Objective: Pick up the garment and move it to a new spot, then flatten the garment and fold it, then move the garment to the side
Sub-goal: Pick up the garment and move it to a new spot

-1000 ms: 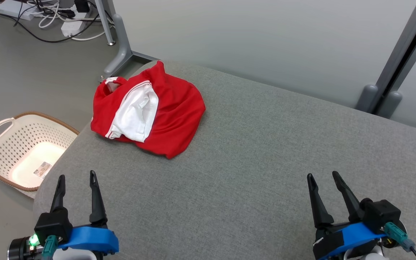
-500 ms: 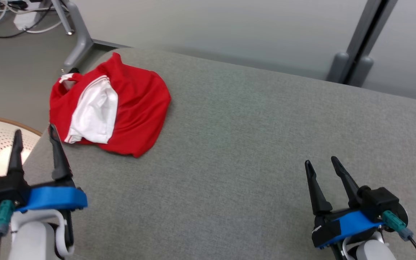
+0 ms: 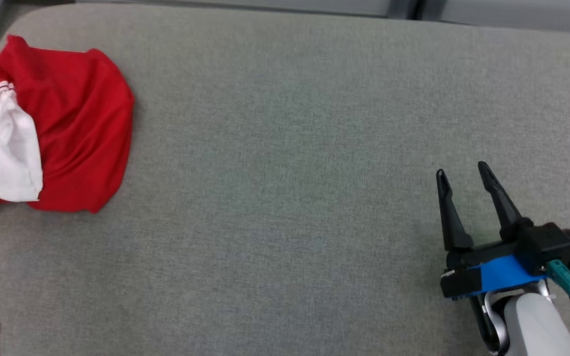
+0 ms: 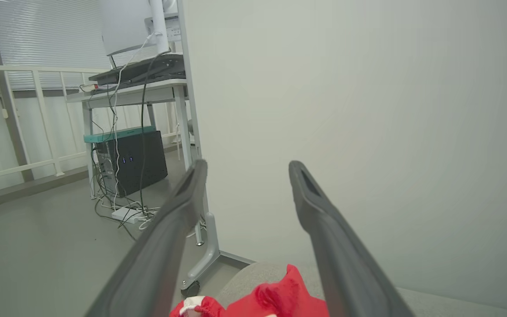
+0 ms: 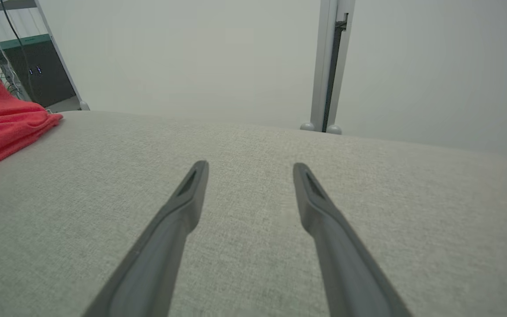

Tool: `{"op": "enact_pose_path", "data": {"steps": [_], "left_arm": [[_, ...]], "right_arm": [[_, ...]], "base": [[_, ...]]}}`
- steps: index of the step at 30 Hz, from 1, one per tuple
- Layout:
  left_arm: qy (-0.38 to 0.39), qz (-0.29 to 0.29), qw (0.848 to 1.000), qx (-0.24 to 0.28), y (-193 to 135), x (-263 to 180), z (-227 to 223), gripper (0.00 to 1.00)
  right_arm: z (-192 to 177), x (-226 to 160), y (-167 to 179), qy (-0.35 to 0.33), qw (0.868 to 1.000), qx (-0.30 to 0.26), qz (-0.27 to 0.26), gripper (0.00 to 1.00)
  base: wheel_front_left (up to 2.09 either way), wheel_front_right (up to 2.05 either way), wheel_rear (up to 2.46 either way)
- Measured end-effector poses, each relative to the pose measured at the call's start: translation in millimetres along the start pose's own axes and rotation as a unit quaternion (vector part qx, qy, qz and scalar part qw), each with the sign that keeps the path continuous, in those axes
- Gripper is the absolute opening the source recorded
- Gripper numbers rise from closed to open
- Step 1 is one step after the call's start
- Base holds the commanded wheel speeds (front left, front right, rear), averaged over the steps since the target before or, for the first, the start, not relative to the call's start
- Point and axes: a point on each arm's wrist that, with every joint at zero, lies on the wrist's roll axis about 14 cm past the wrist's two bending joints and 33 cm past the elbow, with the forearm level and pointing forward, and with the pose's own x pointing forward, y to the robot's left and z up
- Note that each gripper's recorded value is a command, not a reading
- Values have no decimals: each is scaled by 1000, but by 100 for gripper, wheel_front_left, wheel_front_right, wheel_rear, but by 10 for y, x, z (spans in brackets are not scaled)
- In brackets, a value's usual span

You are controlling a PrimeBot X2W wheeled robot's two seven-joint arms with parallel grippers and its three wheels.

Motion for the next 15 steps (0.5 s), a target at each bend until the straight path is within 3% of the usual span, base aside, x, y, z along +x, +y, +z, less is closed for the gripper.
{"op": "enact_pose_path", "data": {"steps": [8, 15], "left_arm": [[111, -35, 993, -1, -250, 334, -651, 100], [276, -36, 960, -11, -353, 85, -1501, 100]], "right_arm": [[-162, 62, -209, 13, 1000, -7, -22, 100], [-224, 125, -260, 16, 999, -10, -26, 100]], "base": [[0, 0, 0], [0, 0, 0]]}}
